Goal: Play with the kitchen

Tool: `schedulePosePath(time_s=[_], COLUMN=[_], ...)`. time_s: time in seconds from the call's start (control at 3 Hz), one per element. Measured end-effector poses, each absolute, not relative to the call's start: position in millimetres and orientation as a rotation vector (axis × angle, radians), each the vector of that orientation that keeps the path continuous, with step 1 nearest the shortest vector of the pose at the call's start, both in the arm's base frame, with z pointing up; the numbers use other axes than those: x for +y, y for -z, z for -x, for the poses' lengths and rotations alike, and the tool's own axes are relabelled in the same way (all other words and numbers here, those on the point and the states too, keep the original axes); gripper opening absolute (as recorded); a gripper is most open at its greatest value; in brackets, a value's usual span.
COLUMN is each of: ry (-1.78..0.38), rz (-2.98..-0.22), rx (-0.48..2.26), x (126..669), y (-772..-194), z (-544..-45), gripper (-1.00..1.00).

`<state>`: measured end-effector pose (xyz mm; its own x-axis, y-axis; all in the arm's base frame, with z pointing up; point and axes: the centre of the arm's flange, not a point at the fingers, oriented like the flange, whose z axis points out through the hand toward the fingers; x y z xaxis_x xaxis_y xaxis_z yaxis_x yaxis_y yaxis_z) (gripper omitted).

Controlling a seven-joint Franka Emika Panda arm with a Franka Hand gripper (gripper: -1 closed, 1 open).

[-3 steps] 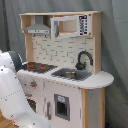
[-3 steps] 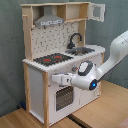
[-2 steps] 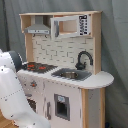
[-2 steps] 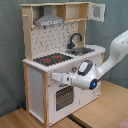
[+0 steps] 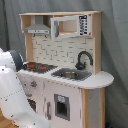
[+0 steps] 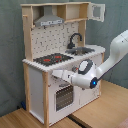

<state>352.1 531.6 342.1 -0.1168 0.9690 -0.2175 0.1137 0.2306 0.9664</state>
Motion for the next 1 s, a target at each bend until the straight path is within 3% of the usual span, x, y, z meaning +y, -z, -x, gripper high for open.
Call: schedulePosePath(time_s=[1.0], ry=[-1.290], rz=[-1.388], rx=[1.352], x=[529.4], y=[-344.6], z=[-352.5], gripper=[-1.00])
